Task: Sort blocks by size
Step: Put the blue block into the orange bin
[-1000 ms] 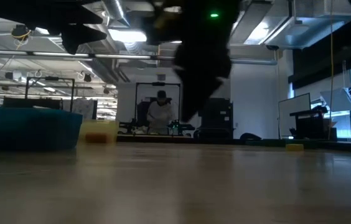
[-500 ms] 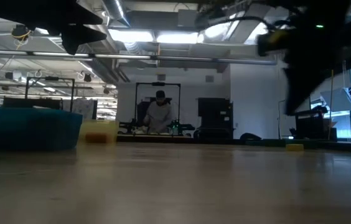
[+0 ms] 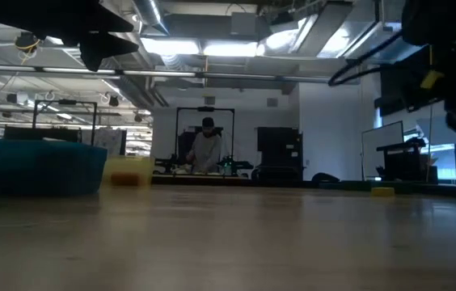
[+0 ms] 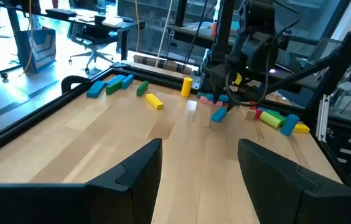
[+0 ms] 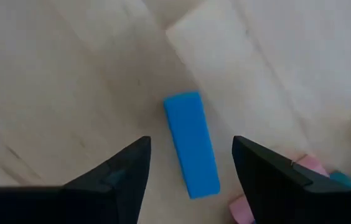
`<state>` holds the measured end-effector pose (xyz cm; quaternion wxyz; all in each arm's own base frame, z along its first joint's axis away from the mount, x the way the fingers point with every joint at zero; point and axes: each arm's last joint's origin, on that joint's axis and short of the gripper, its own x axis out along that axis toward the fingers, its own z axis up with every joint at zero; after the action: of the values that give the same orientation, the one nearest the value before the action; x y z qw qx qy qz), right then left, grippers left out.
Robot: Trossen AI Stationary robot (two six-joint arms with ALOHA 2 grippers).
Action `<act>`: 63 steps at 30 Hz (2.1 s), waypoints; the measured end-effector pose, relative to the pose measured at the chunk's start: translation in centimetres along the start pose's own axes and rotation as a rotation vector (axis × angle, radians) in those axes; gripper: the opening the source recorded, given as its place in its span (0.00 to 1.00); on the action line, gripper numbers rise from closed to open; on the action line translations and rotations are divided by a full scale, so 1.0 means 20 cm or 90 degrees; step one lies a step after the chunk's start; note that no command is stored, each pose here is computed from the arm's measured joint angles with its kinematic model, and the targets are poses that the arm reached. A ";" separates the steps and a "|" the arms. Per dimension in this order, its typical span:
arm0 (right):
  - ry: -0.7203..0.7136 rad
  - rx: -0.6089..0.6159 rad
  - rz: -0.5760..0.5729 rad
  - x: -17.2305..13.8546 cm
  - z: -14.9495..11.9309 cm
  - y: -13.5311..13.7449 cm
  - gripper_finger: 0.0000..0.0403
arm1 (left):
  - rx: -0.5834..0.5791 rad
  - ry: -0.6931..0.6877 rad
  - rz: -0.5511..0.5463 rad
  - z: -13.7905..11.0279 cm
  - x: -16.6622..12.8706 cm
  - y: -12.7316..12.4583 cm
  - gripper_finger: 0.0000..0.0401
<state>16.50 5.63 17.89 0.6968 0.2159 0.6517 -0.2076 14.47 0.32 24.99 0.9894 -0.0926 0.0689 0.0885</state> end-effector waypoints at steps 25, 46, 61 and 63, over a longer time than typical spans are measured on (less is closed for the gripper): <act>0.063 -0.048 -0.014 0.12 -0.06 -0.07 0.56 | 0.000 0.001 0.001 0.00 0.00 0.00 0.49; 0.044 -0.066 0.039 0.15 -0.05 -0.05 0.56 | 0.001 0.001 0.001 0.00 0.00 0.00 0.49; 0.022 -0.061 0.037 0.20 -0.06 -0.06 0.26 | 0.037 0.000 0.001 0.00 0.00 0.00 0.49; 0.011 -0.061 0.045 0.19 -0.05 -0.05 0.26 | 0.034 0.000 0.000 0.00 0.00 0.00 0.49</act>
<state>15.31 5.39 13.97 0.7078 0.2068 0.6588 -0.1495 14.47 0.33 24.97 0.9914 -0.0662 0.0715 0.0869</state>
